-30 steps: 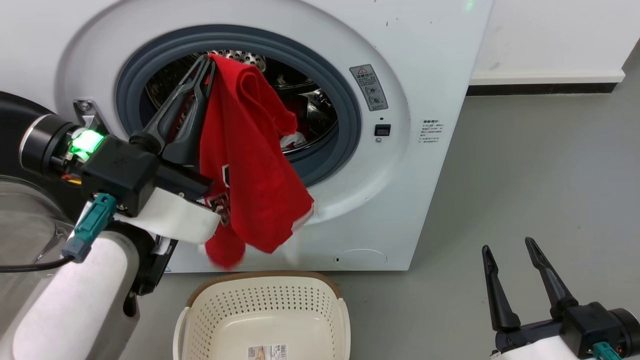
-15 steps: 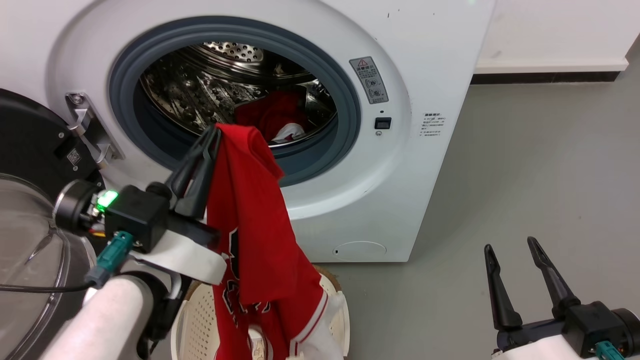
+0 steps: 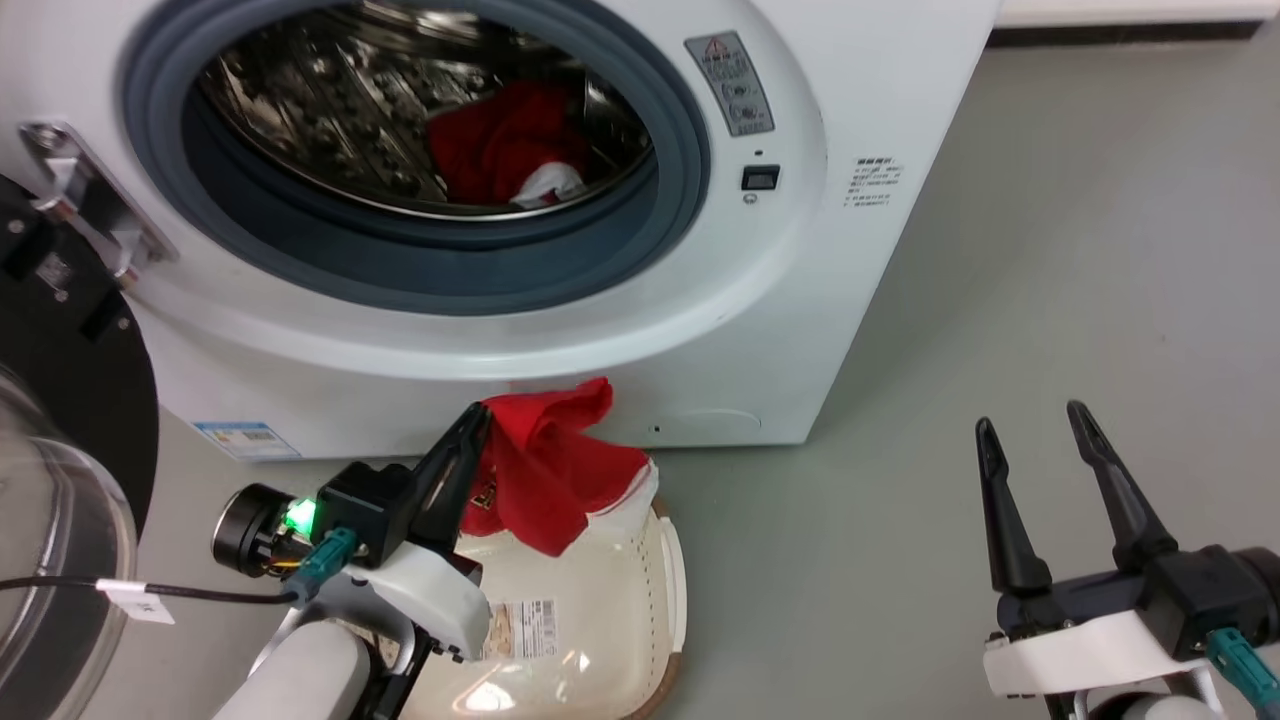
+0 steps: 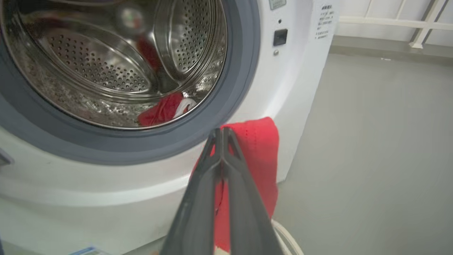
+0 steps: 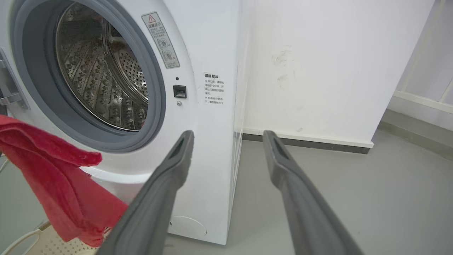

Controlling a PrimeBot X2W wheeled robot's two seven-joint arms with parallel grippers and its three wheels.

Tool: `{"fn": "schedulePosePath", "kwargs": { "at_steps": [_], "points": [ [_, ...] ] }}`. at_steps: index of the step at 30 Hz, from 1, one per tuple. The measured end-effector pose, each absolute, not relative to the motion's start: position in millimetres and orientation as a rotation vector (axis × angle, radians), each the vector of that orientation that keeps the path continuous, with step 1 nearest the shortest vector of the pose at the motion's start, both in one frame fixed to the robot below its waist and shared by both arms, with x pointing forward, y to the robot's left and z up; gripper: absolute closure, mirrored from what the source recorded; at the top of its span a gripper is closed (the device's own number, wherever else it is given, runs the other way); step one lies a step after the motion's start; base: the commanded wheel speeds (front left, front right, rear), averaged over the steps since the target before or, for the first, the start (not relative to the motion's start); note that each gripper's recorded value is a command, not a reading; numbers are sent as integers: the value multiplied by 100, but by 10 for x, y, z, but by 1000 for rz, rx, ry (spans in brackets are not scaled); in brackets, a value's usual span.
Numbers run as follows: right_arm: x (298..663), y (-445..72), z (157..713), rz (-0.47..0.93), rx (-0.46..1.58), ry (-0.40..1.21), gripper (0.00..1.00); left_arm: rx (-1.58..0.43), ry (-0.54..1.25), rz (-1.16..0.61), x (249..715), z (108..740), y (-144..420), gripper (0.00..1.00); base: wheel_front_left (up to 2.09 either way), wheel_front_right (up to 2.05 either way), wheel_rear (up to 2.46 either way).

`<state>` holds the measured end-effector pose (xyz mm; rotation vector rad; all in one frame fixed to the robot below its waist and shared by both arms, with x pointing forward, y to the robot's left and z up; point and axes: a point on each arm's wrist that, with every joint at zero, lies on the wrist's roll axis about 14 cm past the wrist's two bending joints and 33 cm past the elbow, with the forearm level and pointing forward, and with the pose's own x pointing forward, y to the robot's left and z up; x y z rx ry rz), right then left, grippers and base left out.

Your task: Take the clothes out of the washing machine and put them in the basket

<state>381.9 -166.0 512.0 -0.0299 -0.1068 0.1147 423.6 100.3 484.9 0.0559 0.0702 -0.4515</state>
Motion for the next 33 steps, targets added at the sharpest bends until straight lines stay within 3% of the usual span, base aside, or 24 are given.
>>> {"fn": "schedulePosePath", "kwargs": {
  "at_steps": [18, 33],
  "points": [
    [4425, -1820, 4586, 79, -40, -4, 0, 18, 576, -408, 4562, 2794, 1133, 100, 0, 0, 0],
    [4718, -1998, 3910, 39, -37, 115, 0, 49, 1011, -399, 4136, 1345, 1169, 100, 0, 0, 0]
  ]
}}
